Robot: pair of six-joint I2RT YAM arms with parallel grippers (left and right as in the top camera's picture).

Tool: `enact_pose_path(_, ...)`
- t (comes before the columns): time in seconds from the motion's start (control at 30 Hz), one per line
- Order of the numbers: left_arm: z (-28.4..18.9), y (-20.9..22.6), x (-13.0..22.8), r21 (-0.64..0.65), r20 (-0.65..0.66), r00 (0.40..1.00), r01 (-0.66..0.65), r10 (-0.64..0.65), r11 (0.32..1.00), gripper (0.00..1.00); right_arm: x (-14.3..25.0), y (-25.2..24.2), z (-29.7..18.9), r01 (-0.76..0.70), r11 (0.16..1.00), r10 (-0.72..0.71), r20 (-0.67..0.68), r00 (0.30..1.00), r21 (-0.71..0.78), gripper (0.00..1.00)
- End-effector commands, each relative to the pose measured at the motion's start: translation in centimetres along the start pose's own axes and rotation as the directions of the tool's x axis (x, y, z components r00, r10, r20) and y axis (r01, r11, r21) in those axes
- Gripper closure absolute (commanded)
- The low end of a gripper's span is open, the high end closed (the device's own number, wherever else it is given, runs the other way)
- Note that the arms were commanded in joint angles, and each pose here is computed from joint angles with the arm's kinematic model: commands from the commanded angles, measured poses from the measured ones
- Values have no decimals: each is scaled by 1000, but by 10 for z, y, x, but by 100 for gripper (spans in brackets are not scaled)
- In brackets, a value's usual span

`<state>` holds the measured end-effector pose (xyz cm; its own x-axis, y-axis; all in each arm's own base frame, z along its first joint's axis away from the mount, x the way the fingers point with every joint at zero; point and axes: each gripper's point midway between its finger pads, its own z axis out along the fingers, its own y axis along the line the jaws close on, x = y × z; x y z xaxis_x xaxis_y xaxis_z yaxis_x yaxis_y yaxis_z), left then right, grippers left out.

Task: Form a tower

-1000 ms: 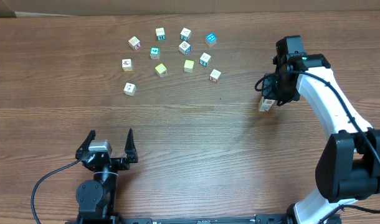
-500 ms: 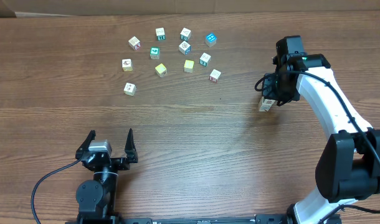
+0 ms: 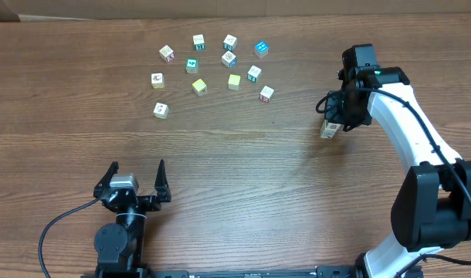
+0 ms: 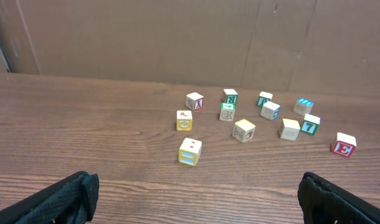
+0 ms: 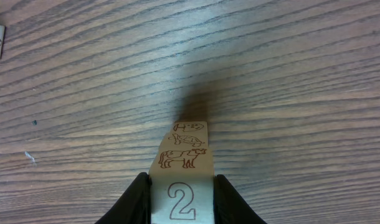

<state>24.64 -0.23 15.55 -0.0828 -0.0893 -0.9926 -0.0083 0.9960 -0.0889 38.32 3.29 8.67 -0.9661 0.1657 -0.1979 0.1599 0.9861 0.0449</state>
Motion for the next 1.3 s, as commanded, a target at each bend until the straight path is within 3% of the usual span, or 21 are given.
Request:
enact_pose_path(0.0,0,-1,0,5,7,1000,-29,29,1000,0,0,1,-3,3,1000,-3,5,1000,-4,76)
enact_pose_path(1.0,0,-1,-1,5,7,1000,-29,29,1000,0,-2,5,-6,3,1000,-3,7,1000,-23,72)
enact_pose_path(1.27,0,-1,0,5,7,1000,-29,29,1000,0,-2,5,-6,3,1000,-3,8,1000,-23,75)
